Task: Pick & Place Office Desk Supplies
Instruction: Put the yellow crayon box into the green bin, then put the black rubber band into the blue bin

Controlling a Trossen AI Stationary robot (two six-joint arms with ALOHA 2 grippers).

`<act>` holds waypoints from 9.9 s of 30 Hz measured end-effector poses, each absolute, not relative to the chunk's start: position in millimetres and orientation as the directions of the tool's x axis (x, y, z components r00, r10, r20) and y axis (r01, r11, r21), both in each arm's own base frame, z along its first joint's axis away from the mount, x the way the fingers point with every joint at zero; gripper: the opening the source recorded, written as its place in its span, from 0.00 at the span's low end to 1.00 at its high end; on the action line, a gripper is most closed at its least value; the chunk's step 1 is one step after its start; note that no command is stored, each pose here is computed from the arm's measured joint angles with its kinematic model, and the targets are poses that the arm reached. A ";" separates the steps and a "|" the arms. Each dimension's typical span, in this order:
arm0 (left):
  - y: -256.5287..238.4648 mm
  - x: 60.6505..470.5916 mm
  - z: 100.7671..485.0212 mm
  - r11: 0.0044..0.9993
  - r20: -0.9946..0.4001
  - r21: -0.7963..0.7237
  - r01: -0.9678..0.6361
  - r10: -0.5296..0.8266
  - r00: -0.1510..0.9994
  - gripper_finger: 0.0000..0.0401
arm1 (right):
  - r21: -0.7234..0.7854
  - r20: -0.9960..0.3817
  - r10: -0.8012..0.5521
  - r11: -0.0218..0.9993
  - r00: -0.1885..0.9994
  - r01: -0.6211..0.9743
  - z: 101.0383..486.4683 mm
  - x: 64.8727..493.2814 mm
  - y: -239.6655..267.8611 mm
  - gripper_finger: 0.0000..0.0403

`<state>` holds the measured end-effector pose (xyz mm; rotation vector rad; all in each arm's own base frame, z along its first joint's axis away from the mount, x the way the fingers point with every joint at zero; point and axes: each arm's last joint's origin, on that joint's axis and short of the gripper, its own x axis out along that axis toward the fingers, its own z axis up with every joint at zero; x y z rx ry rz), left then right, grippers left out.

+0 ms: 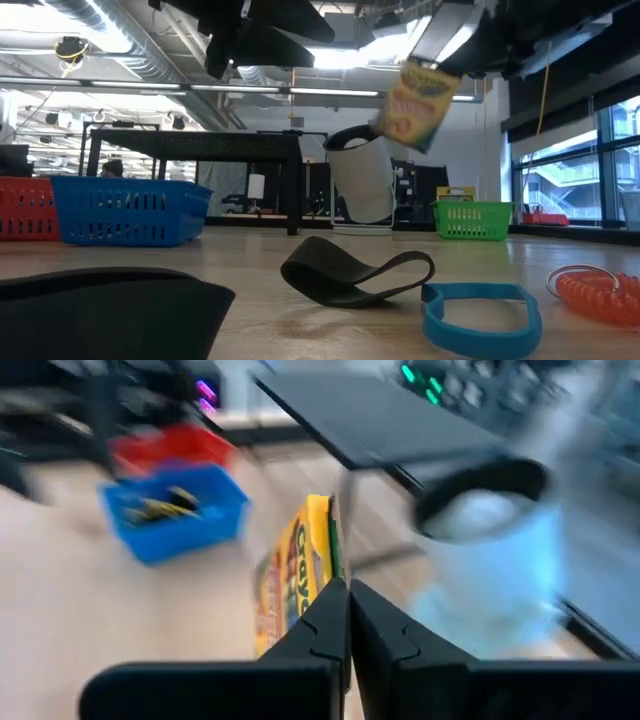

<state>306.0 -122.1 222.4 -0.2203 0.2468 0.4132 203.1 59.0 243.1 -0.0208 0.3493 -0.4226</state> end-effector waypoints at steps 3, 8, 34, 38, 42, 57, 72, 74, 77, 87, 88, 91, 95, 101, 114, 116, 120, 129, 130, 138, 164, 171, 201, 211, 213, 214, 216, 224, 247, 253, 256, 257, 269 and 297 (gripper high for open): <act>-122.2 305.9 222.4 0.893 -0.280 -0.160 -0.420 0.367 0.887 0.46 | -0.139 -0.399 -0.472 0.878 0.786 0.457 253.6 200.0 44.8 0.02; -122.2 305.9 222.4 0.893 -0.280 -0.160 -0.420 0.367 0.887 0.46 | -0.226 -0.515 -0.567 0.813 0.643 0.536 266.6 189.4 22.8 0.02; -122.2 305.2 220.5 0.897 -0.297 -0.145 -0.417 0.362 0.883 0.46 | -0.365 -0.660 -0.672 0.679 0.337 0.637 215.0 177.7 -43.8 0.03; -122.2 305.2 220.5 0.897 -0.297 -0.145 -0.417 0.362 0.883 0.46 | -0.369 -0.672 -0.652 0.705 0.350 0.606 211.3 177.6 -46.3 0.03; -122.2 305.2 220.5 0.897 -0.297 -0.145 -0.417 0.362 0.883 0.46 | -0.369 -0.684 -0.628 0.737 0.371 0.567 211.6 178.8 -48.3 0.03; -122.0 304.8 219.7 0.899 -0.304 -0.135 -0.417 0.363 0.881 0.46 | -0.406 -0.731 -0.608 0.752 0.309 0.519 194.2 190.6 -60.0 0.03; -121.7 304.2 218.2 0.900 -0.315 -0.121 -0.420 0.366 0.876 0.46 | -0.376 -0.739 -0.608 0.730 0.290 0.572 191.8 190.5 -77.6 0.07; -121.7 304.1 218.1 0.900 -0.317 -0.120 -0.420 0.366 0.875 0.46 | -0.376 -0.738 -0.612 0.723 0.284 0.580 191.9 189.7 -79.7 0.11; -121.7 304.1 218.1 0.900 -0.317 -0.120 -0.420 0.366 0.875 0.46 | -0.378 -0.737 -0.618 0.713 0.275 0.591 192.0 188.6 -82.5 0.18; -121.7 304.1 218.1 0.899 -0.317 -0.122 -0.420 0.366 0.875 0.46 | -0.462 -0.674 -0.710 0.622 0.207 0.632 199.4 185.5 -87.0 0.43; -121.7 304.1 218.1 0.899 -0.317 -0.122 -0.420 0.366 0.875 0.46 | -0.458 -0.669 -0.712 0.621 0.214 0.636 202.8 185.9 -87.1 0.44; -122.0 304.2 218.0 0.903 -0.320 -0.125 -0.411 0.355 0.878 0.46 | -0.425 -0.677 -0.696 0.636 0.240 0.644 213.5 187.5 -86.8 0.47; -125.0 304.9 217.1 0.933 -0.353 -0.158 -0.323 0.252 0.901 0.46 | -0.319 -0.712 -0.639 0.665 0.292 0.675 229.9 191.1 -85.0 0.47; -133.2 309.2 200.8 0.952 -0.427 -0.214 -0.218 0.110 0.898 0.46 | -0.163 -0.758 -0.504 0.760 0.413 0.629 238.7 199.8 -72.1 0.45; -164.3 319.0 160.3 0.931 -0.447 -0.353 -0.092 -0.081 0.891 0.46 | -0.003 -0.763 -0.338 0.855 0.551 0.519 239.2 212.1 -8.8 0.41; -169.2 321.5 153.7 0.923 -0.428 -0.378 -0.077 -0.101 0.898 0.46 | 0.027 -0.763 -0.303 0.868 0.571 0.496 239.3 212.3 4.3 0.41; -181.0 329.5 140.1 0.921 -0.425 -0.387 -0.038 -0.142 0.894 0.46 | 0.081 -0.752 -0.244 0.887 0.613 0.454 240.1 210.9 30.4 0.41; -215.0 356.5 131.5 0.974 -0.471 -0.149 0.173 -0.224 0.853 0.46 | 0.104 -0.683 -0.237 0.905 0.691 0.413 242.3 197.5 80.4 0.41; -216.2 355.6 130.6 0.976 -0.498 -0.118 0.180 -0.215 0.840 0.46 | 0.107 -0.678 -0.234 0.906 0.697 0.409 242.3 195.8 84.6 0.41; -212.3 354.2 118.8 0.991 -0.604 -0.035 0.131 -0.125 0.787 0.46 | 0.093 -0.626 -0.256 0.913 0.737 0.397 242.9 187.6 103.1 0.41; -206.5 355.7 98.0 0.990 -0.672 -0.133 0.035 -0.116 0.731 0.02 | 0.087 -0.609 -0.264 0.915 0.748 0.395 242.6 186.3 107.6 0.41; -193.8 354.7 125.3 0.995 -0.659 -0.095 0.011 -0.071 0.749 0.01 | 0.033 -0.576 -0.311 0.915 0.756 0.401 243.8 186.9 106.4 0.41; -147.8 338.2 270.7 0.954 -0.225 0.103 -0.283 0.300 0.927 0.02 | -0.143 -0.437 -0.527 0.841 0.729 0.522 229.9 201.1 110.0 0.41; -111.2 298.4 232.2 0.842 -0.723 -0.032 -0.538 0.352 0.595 0.02 | -0.147 -0.448 -0.512 0.851 0.733 0.505 231.3 206.8 106.3 0.41; -105.5 287.2 227.3 0.795 -0.791 -0.010 -0.607 0.365 0.490 0.02 | -0.136 -0.464 -0.502 0.854 0.729 0.502 230.8 208.2 104.3 0.41; -103.7 281.7 225.0 0.773 -0.818 0.013 -0.635 0.372 0.438 0.02 | -0.133 -0.470 -0.501 0.855 0.727 0.502 230.6 208.8 103.2 0.41; -100.6 272.1 220.9 0.729 -0.855 0.052 -0.682 0.386 0.347 0.02 | -0.132 -0.472 -0.506 0.850 0.722 0.510 230.6 209.9 101.2 0.41; -93.9 254.5 197.1 0.628 -0.887 0.091 -0.773 0.403 0.224 0.02 | -0.165 -0.485 -0.533 0.834 0.694 0.526 222.4 216.4 98.2 0.41; -92.0 251.5 191.2 0.640 -0.896 0.113 -0.760 0.397 0.201 0.28 | -0.098 -0.562 -0.455 0.866 0.690 0.491 213.5 230.1 94.7 0.41; -84.5 251.6 194.4 0.640 -0.900 0.159 -0.751 0.406 0.156 0.37 | -0.093 -0.570 -0.445 0.870 0.691 0.484 213.3 230.1 95.0 0.41; -80.9 257.1 202.0 0.632 -0.903 0.143 -0.762 0.398 0.161 0.38 | -0.093 -0.569 -0.445 0.870 0.691 0.484 213.3 230.1 95.0 0.41; -80.6 259.7 205.2 0.639 -0.909 0.129 -0.758 0.382 0.167 0.38 | -0.092 -0.570 -0.445 0.870 0.691 0.484 213.3 230.1 95.0 0.41; -132.8 299.8 225.2 0.925 -0.788 -0.185 -0.332 0.062 0.613 0.38 | -0.083 -0.581 -0.429 0.877 0.691 0.474 212.9 230.0 95.4 0.41; -231.3 333.4 119.5 0.912 -0.672 -0.356 0.204 -0.402 0.622 0.53 | -0.056 -0.593 -0.402 0.885 0.698 0.462 213.0 230.7 96.5 0.41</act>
